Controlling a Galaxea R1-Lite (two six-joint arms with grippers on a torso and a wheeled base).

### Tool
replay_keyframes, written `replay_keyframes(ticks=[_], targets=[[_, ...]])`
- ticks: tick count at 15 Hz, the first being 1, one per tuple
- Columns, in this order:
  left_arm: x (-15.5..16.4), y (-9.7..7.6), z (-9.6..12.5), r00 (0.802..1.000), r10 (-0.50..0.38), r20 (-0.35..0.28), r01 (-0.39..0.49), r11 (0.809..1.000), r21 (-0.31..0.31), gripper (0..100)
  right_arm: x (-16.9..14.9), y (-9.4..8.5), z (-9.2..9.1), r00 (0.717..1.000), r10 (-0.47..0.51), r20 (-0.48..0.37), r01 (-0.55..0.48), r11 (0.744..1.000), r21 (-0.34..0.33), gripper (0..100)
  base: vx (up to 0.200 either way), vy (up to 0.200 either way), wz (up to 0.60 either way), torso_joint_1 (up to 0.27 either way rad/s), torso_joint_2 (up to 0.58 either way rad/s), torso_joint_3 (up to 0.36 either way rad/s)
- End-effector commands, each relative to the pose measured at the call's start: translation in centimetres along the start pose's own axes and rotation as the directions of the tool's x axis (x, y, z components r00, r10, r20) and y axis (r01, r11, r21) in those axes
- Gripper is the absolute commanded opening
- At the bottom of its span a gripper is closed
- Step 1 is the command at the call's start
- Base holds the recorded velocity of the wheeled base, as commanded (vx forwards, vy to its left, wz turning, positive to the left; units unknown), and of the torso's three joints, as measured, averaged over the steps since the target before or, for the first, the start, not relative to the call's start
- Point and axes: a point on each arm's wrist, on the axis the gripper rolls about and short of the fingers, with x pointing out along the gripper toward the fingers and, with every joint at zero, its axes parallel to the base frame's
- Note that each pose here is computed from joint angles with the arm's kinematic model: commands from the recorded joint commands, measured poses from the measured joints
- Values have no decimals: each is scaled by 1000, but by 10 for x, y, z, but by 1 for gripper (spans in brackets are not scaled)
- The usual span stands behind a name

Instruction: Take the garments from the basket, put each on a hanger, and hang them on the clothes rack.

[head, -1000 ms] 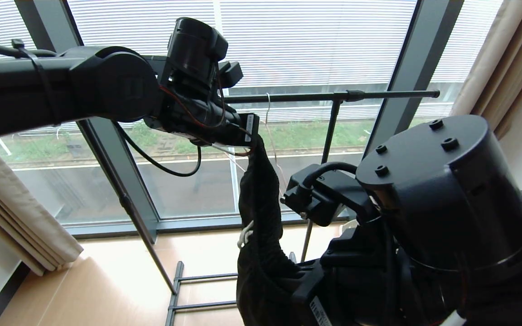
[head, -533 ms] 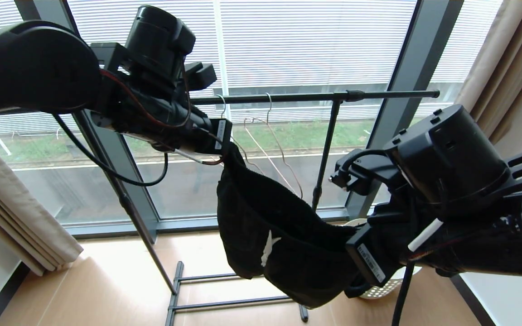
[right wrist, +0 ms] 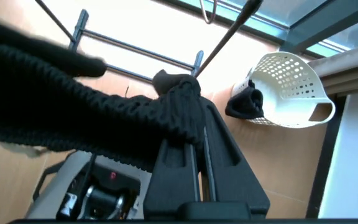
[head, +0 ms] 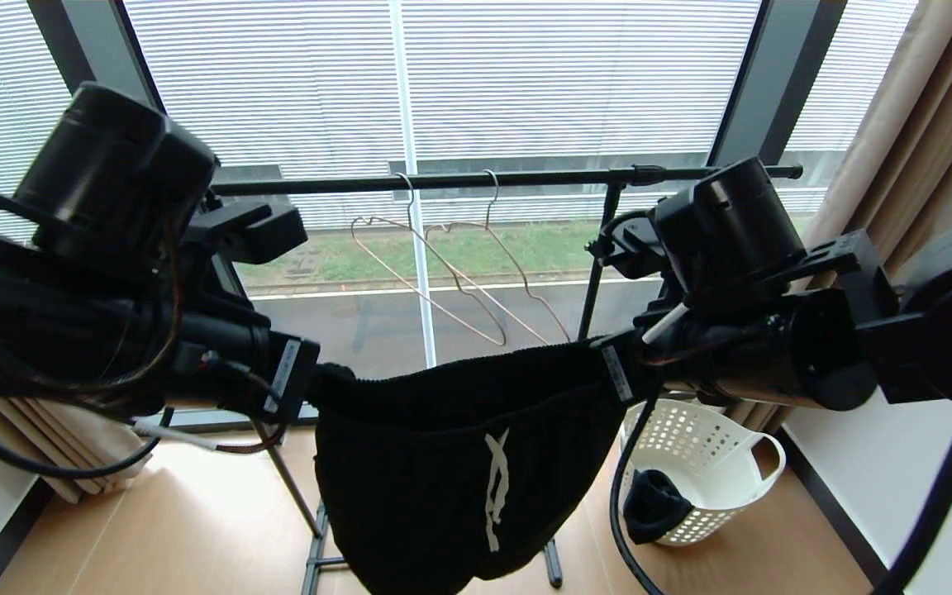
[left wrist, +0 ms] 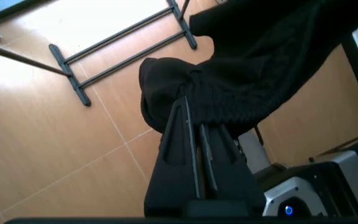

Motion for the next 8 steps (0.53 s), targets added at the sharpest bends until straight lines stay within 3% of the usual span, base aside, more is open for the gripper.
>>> replay_keyframes(ticks=[1, 6, 8], targets=[[-21, -4, -28, 1000, -26, 2, 26, 999, 30, 0, 27, 15, 20, 1000, -6, 12, 5, 999, 33, 0, 0, 0, 0, 0, 0, 0], [-14, -25, -43, 994, -89, -65, 94, 992, 80, 0, 50, 33, 47, 999, 0, 47, -5, 995, 97, 0, 0, 0, 0, 0, 0, 0], [-11, -51, -49, 982, -158, -105, 169, 980, 108, 0, 64, 45, 67, 997, 11, 80, -23, 989, 148, 0, 0, 0, 0, 0, 0, 0]])
